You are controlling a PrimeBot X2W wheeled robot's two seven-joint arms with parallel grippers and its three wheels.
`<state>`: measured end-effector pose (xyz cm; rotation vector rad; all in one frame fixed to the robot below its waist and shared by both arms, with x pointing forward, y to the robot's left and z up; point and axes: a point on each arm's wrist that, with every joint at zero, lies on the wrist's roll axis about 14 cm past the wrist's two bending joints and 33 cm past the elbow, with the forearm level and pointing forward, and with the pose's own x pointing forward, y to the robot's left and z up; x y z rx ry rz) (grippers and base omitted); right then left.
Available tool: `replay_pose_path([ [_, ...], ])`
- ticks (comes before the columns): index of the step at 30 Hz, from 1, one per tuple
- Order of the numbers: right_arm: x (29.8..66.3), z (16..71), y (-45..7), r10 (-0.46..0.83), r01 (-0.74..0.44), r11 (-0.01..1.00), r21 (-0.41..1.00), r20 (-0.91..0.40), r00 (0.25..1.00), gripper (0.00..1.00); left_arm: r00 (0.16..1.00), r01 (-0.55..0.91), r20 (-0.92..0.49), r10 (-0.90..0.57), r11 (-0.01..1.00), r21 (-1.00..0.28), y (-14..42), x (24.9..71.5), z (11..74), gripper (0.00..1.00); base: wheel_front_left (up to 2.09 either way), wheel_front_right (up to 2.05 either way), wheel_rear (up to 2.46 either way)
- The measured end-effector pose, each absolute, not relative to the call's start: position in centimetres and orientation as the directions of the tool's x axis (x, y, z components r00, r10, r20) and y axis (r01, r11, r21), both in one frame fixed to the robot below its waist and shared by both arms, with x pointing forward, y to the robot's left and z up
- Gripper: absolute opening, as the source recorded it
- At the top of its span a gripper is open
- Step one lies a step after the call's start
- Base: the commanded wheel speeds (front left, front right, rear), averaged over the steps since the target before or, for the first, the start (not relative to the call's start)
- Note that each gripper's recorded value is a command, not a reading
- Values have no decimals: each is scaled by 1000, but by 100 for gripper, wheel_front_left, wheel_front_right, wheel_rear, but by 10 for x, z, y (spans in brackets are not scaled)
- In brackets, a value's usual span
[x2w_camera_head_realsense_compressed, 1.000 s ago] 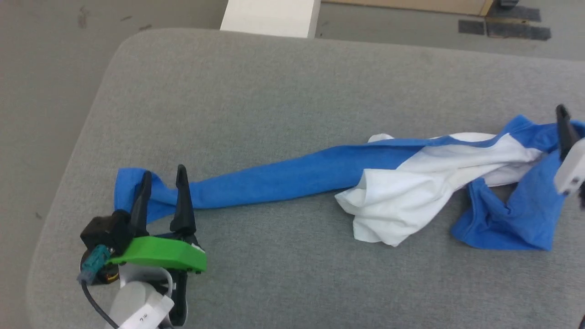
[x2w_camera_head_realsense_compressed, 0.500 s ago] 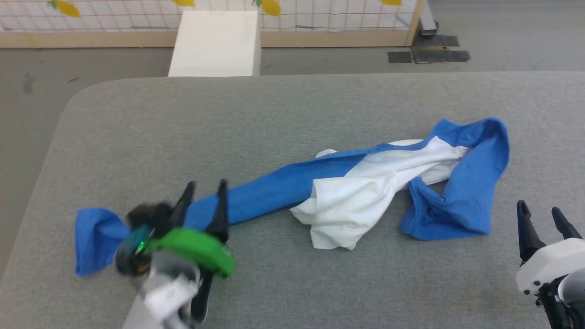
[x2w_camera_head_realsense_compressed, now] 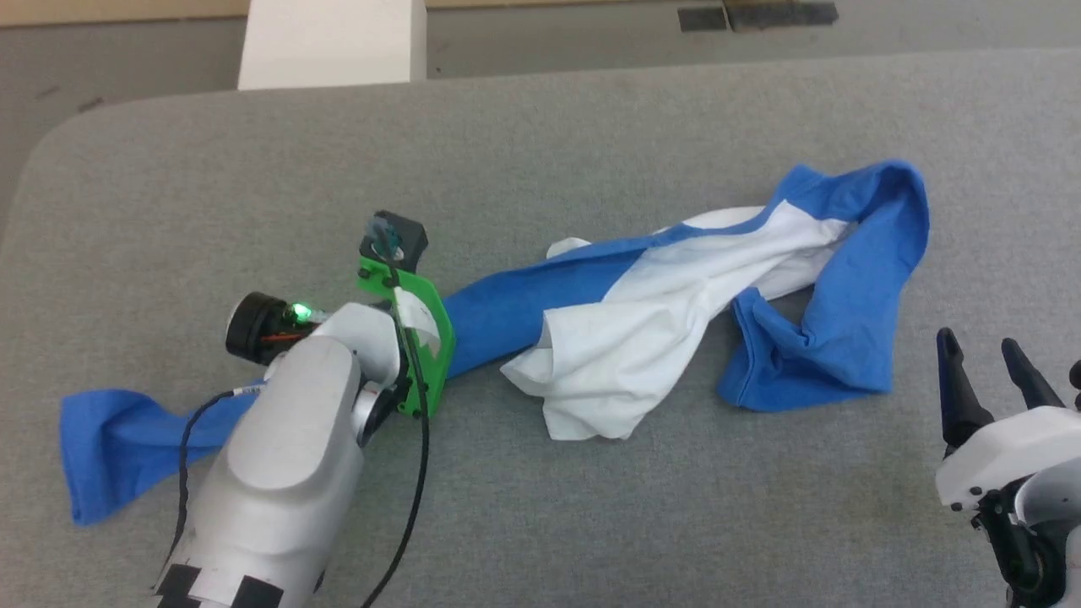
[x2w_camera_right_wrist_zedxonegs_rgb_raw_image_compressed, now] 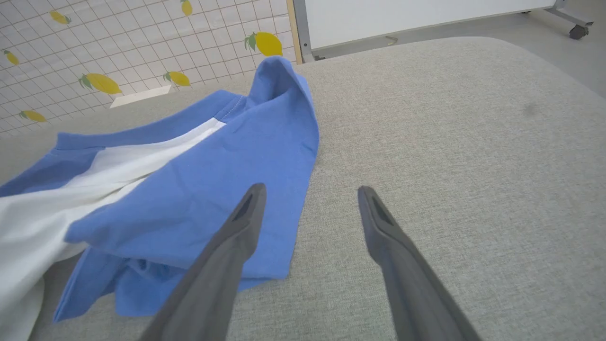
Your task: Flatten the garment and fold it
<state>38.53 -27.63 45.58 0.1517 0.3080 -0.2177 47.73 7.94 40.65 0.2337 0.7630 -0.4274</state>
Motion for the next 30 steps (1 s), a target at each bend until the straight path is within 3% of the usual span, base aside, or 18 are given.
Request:
replay_pose_path([
  [6,380,437,-286,-220,272,957,100,-360,907,100,521,505,-807,-278,863,29,70,471,370,100,0,0,0],
  [7,379,435,-288,-227,279,955,97,-365,903,100,515,508,-809,-283,861,22,68,472,369,36,0,0,0],
  [8,378,433,-290,-232,285,954,95,-368,900,100,510,506,-809,-292,863,8,66,473,367,0,0,0,0],
  [13,382,432,-290,-233,285,954,95,-366,901,100,518,460,-772,-368,881,-111,55,479,374,0,0,0,0],
  [17,388,432,-285,-218,269,958,99,-358,908,100,631,305,-675,-382,922,-237,67,504,398,0,0,0,0],
  [23,398,430,-279,-199,246,965,91,-358,912,100,880,86,-436,-190,965,-246,131,581,466,0,0,0,0],
  [26,399,425,-279,-200,246,966,82,-371,907,100,923,6,-374,-93,973,-229,158,599,475,0,0,0,0],
  [30,395,419,-284,-214,261,963,70,-389,896,100,911,-70,-411,-28,973,-221,175,603,450,0,0,0,0],
])
